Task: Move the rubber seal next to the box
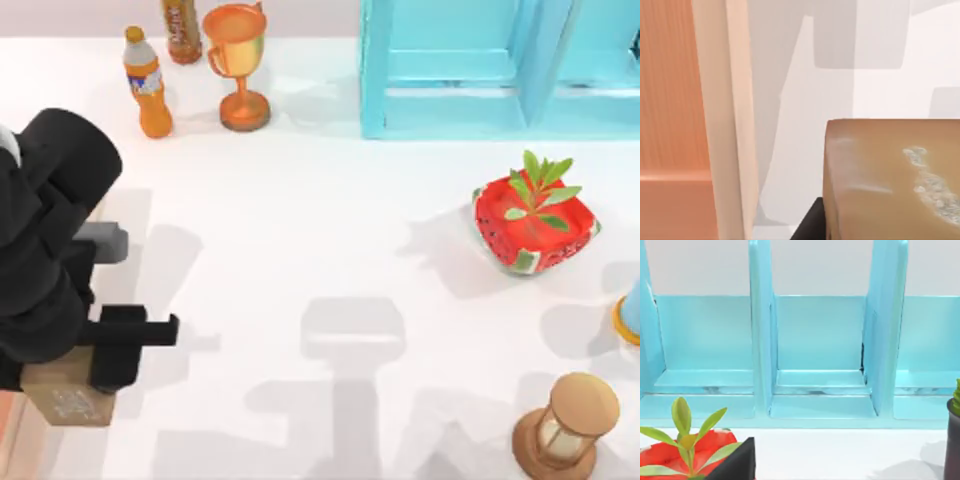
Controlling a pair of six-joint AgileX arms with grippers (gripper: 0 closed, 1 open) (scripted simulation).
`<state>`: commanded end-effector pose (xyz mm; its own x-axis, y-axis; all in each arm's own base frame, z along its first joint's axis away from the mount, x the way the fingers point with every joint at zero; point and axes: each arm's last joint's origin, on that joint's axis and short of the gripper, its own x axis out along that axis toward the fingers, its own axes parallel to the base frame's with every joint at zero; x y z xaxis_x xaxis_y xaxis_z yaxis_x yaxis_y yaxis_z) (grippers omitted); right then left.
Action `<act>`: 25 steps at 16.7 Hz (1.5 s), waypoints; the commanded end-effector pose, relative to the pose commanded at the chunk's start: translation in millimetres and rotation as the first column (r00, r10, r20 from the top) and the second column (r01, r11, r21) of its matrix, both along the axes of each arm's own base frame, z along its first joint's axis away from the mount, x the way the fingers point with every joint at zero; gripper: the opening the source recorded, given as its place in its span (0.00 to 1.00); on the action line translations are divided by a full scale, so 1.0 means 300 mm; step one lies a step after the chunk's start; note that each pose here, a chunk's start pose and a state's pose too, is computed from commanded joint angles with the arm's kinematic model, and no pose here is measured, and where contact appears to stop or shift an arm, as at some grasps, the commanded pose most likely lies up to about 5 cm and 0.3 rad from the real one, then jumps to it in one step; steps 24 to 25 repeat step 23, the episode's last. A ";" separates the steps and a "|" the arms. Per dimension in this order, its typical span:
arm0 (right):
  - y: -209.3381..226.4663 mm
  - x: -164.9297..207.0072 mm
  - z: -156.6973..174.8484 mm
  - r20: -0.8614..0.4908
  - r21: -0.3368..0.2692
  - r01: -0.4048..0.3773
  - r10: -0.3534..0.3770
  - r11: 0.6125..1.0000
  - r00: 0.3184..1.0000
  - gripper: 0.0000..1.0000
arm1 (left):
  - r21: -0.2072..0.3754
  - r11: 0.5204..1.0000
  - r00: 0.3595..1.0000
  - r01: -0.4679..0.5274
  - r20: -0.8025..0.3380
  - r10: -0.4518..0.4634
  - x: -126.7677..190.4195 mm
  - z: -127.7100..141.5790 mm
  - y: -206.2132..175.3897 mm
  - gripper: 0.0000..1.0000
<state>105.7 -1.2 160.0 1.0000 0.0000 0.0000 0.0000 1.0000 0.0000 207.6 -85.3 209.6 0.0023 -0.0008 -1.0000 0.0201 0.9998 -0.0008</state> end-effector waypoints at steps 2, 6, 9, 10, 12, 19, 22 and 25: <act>0.000 0.000 0.000 0.000 0.000 0.000 0.000 1.000 1.000 1.00 | 0.000 1.000 1.000 0.000 -0.001 0.000 0.000 -0.002 0.000 0.00; 0.000 0.000 0.000 0.000 0.000 0.000 0.000 1.000 1.000 1.00 | 0.000 1.000 1.000 0.000 -0.001 0.000 0.000 -0.002 0.000 0.15; 0.000 0.000 0.000 0.000 0.000 0.000 0.000 1.000 1.000 1.00 | 0.000 1.000 1.000 0.000 -0.001 0.000 0.000 -0.002 0.000 0.38; 0.000 0.000 0.000 0.000 0.000 0.000 0.000 1.000 1.000 1.00 | 0.000 1.000 1.000 0.000 -0.001 0.000 0.000 -0.002 0.000 0.45; 0.000 0.000 0.000 0.000 0.000 0.000 0.000 1.000 1.000 1.00 | 0.000 1.000 1.000 0.000 -0.001 0.000 0.000 -0.002 0.000 0.60; 0.000 0.000 0.000 0.000 0.000 0.000 0.000 1.000 1.000 1.00 | 0.000 1.000 1.000 0.000 -0.001 0.000 0.000 -0.002 0.000 1.00; 0.000 0.000 0.000 0.000 0.000 0.000 0.000 1.000 1.000 1.00 | 0.000 1.000 1.000 0.000 -0.001 0.000 0.000 -0.002 0.000 1.00; 0.000 0.000 0.000 0.000 0.000 0.000 0.000 1.000 1.000 1.00 | 0.000 1.000 1.000 0.000 -0.001 0.000 0.000 -0.002 0.000 1.00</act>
